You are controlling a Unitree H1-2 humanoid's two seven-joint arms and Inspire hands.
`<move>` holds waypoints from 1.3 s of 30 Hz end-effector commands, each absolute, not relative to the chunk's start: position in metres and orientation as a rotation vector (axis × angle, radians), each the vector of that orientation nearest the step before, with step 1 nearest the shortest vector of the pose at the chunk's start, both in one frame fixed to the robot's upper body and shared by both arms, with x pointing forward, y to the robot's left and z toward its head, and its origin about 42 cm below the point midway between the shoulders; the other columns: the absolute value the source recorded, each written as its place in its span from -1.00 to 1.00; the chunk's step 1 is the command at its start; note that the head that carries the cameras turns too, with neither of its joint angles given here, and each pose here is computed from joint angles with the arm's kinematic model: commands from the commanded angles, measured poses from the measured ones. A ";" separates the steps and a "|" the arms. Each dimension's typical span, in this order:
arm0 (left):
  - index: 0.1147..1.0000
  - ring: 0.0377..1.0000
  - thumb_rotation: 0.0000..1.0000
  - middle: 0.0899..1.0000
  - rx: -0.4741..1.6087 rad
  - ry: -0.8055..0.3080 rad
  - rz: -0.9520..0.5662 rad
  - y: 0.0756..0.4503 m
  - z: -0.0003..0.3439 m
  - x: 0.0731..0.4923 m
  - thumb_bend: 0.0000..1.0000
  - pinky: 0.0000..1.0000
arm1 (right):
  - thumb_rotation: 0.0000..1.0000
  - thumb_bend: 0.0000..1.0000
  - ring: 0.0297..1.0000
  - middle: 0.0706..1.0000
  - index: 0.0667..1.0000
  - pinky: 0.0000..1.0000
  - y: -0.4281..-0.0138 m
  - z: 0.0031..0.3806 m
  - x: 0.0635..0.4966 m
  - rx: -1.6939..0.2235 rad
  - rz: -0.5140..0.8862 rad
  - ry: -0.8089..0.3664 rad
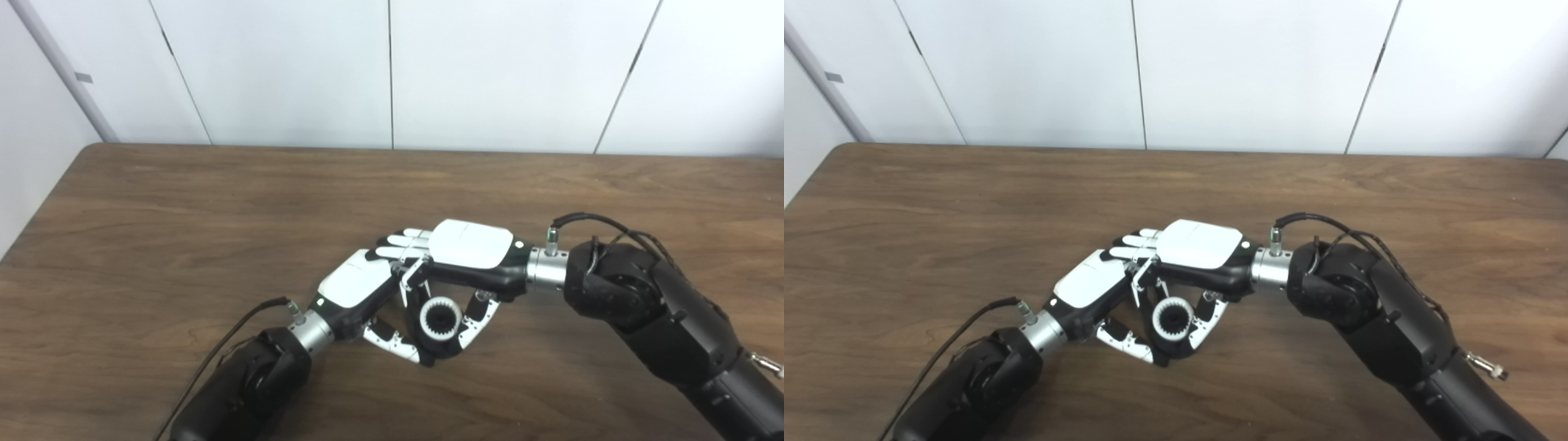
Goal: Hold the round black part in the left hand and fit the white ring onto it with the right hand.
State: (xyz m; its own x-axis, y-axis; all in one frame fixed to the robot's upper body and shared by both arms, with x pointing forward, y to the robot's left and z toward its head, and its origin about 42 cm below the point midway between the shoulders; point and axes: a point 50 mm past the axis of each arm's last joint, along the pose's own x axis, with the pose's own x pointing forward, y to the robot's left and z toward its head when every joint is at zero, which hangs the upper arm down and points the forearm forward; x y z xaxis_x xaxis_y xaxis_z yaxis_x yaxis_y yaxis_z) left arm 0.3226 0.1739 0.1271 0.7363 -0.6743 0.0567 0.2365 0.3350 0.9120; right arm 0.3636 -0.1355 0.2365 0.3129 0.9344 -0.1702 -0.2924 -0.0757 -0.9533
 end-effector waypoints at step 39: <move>-0.17 1.00 -0.86 0.71 1.138 -0.357 -0.620 0.223 0.106 0.325 0.05 1.00 | -0.11 0.79 1.00 0.99 0.42 1.00 -0.221 0.276 0.378 -1.029 0.695 -0.635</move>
State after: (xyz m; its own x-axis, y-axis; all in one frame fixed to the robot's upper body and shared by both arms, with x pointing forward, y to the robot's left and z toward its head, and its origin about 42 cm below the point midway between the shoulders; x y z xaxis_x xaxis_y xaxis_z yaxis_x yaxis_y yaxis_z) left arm 0.3249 0.1940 0.1190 0.7519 -0.6560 0.0656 0.2410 0.3661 0.8988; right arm 0.3738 -0.2103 0.2535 0.5968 0.8015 0.0394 -0.2815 0.2551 -0.9250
